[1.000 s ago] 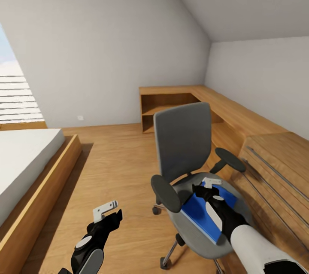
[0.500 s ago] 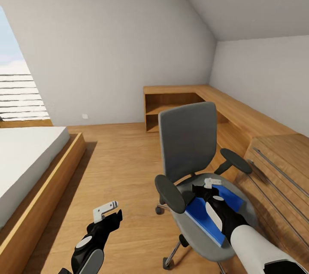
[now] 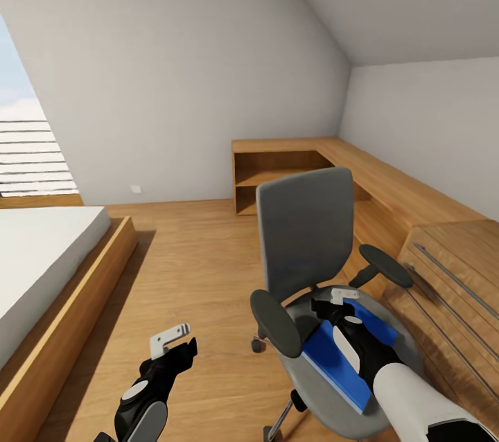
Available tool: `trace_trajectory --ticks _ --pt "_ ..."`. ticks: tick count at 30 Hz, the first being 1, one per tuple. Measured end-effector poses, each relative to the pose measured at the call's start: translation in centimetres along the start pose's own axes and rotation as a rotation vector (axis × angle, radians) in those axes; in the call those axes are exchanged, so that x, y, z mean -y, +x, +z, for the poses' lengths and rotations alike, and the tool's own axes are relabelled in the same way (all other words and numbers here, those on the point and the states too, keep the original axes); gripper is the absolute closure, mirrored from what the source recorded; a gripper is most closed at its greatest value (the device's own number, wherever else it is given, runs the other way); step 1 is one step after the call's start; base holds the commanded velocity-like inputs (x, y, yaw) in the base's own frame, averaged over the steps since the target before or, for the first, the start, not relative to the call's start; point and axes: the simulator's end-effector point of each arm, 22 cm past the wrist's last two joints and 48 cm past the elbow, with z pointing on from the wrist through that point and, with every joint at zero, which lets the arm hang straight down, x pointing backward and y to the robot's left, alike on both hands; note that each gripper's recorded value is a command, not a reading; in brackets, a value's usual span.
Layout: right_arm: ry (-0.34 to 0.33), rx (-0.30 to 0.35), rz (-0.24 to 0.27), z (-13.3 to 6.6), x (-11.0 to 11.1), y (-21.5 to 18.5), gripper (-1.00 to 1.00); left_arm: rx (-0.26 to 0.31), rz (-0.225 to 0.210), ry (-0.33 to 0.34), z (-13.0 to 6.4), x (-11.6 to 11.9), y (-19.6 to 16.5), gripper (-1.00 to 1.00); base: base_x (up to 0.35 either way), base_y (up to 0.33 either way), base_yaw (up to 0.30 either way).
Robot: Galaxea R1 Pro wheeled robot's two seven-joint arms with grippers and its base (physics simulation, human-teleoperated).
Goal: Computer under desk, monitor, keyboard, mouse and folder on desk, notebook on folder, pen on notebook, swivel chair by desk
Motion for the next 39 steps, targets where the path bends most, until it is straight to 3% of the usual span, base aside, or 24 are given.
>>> trace_trajectory --ticks 6,28,39 --pt "0.001 -0.05 -0.008 0.3 -0.1 1.8 -1.0 0.004 -0.003 0.002 0.4 -0.1 0.5 -1.0 0.001 0.0 0.0" --pt "0.052 -0.078 -0.02 2.3 0.9 6.2 -1.0 0.003 -0.001 0.004 2.8 -1.0 4.0 -1.0 0.0 0.0 0.0" --pt "0.05 -0.061 -0.024 2.7 0.7 6.0 -1.0 0.002 -0.002 0.0 3.4 -1.4 4.9 -1.0 0.0 0.0 0.0"
